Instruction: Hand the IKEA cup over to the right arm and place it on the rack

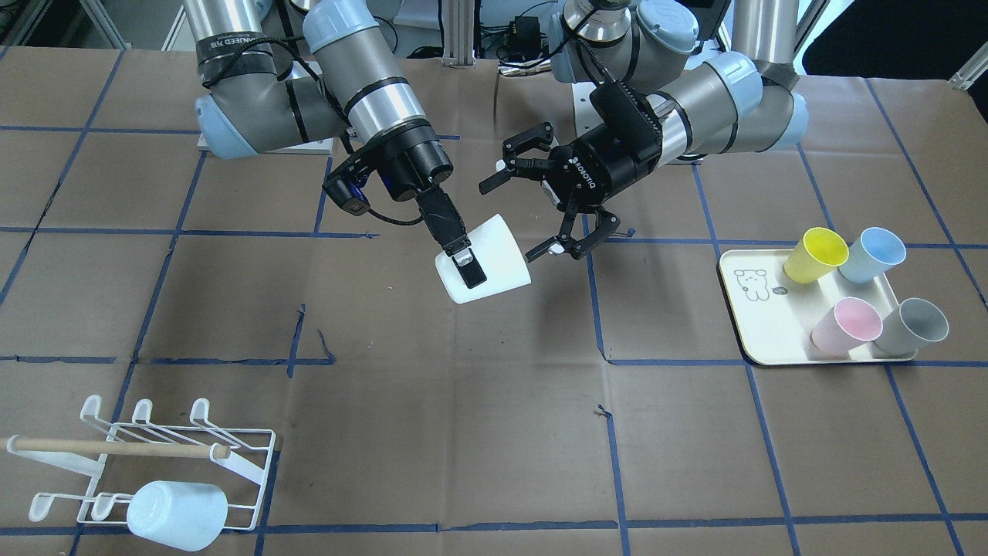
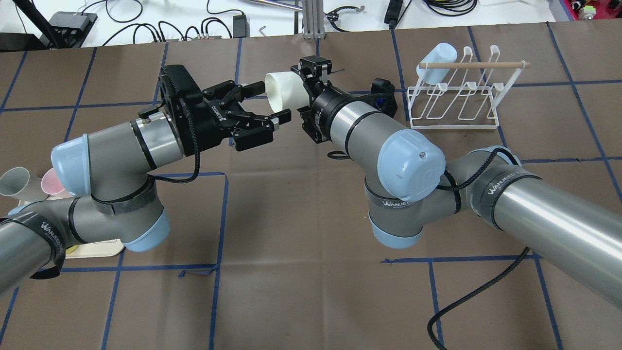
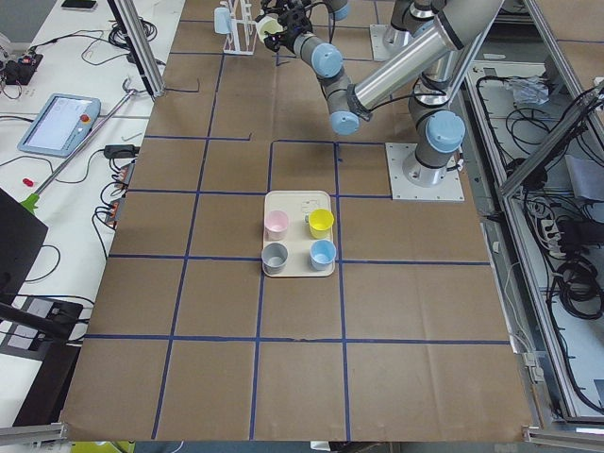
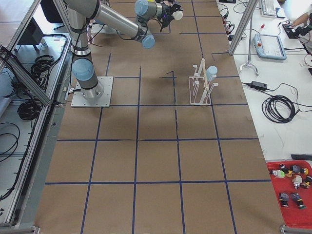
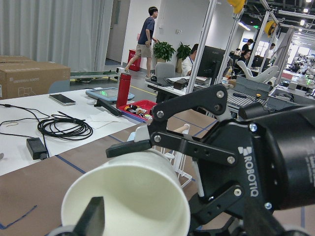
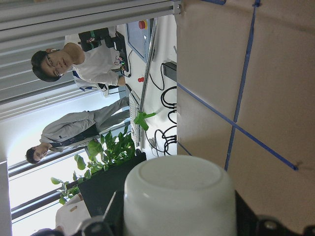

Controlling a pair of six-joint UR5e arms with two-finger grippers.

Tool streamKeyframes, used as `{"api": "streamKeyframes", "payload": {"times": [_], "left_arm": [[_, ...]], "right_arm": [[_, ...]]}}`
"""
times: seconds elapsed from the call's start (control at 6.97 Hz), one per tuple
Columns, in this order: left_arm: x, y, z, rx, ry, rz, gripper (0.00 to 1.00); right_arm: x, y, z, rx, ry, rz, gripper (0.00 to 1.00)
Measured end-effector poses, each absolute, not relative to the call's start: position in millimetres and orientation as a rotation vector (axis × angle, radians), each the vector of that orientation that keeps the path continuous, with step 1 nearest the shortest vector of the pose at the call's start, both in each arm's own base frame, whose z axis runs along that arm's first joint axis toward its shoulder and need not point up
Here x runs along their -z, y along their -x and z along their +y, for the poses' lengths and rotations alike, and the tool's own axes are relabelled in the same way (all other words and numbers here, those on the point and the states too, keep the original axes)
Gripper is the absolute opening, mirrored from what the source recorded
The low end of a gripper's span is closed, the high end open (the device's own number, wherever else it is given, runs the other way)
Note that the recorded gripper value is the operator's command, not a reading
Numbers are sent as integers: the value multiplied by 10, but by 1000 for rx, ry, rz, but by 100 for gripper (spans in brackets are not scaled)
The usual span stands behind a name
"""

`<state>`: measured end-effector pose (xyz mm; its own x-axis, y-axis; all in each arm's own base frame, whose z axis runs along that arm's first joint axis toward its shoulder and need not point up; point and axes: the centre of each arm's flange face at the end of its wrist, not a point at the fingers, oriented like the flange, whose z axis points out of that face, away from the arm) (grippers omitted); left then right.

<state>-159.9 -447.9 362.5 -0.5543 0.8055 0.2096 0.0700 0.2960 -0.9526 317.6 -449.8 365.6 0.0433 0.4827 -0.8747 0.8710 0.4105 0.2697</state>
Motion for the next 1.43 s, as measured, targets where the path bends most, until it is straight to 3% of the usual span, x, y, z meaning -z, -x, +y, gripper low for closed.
{"api": "streamKeyframes", "payload": {"times": [0.14,0.43,0.72,1.15,1.43], "left_arm": [[-3646,1396,-4541,-1340,743,-1879,99],[-3659,1153,-4699,-1346,597,-1984,99],[-3621,933,-5020,-1279,365,-2245,99],[-3425,853,-5234,-866,77,-2842,100],[-3694,999,-5290,-457,-3,-3074,100]], "right_arm": [[-3662,-3121,-4597,470,-1228,1591,12],[-3647,-2775,-4942,580,-1222,1600,11],[-3729,-2141,-5286,836,-1128,1700,10],[-3825,-1395,-5584,1196,-963,1909,10],[-3810,-785,-5723,1437,-810,2120,9]]}}
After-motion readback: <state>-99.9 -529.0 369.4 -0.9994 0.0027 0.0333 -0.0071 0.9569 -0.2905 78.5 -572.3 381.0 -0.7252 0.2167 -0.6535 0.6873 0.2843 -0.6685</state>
